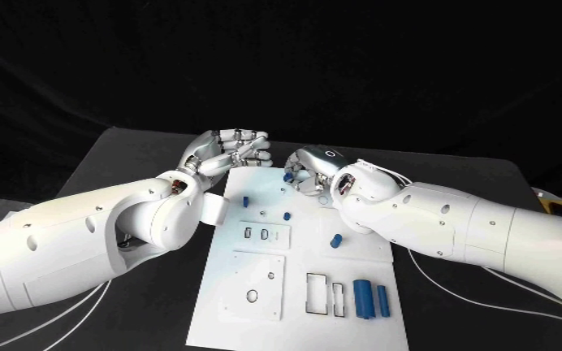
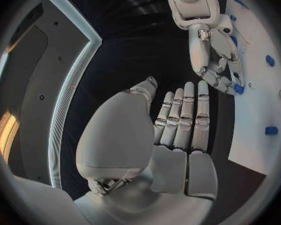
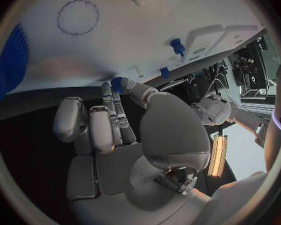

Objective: Assemble the parts on the task board

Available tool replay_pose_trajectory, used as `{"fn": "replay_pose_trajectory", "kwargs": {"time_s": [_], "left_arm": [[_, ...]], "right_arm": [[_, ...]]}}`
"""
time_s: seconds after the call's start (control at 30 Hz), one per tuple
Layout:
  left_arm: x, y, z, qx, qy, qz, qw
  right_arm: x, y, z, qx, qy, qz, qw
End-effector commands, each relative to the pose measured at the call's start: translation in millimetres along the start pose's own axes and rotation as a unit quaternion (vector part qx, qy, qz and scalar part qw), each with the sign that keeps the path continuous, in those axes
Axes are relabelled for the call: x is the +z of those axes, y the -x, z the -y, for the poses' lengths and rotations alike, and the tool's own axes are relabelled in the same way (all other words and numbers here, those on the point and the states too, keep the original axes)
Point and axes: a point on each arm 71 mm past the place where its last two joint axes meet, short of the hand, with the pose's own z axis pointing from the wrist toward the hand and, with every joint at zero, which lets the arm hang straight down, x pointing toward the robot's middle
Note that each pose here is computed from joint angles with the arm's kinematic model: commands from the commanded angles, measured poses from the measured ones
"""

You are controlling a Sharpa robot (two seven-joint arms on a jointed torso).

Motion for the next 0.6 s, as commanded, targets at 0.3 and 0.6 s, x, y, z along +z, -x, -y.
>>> {"fn": "replay_pose_trajectory", "kwargs": {"time_s": [0.3, 0.6], "left_arm": [[0.6, 1.6, 2.2, -0.002, -0.004, -0.004, 1.0], [0.0, 6.1, 2.3, -0.003, -0.003, 0.001, 1.0]], "right_arm": [[-16.3, 5.0, 8, 0.005, -0.005, -0.004, 1.0], [-54.5, 37.5, 36, 0.078, -0.043, 0.016, 0.996]]}}
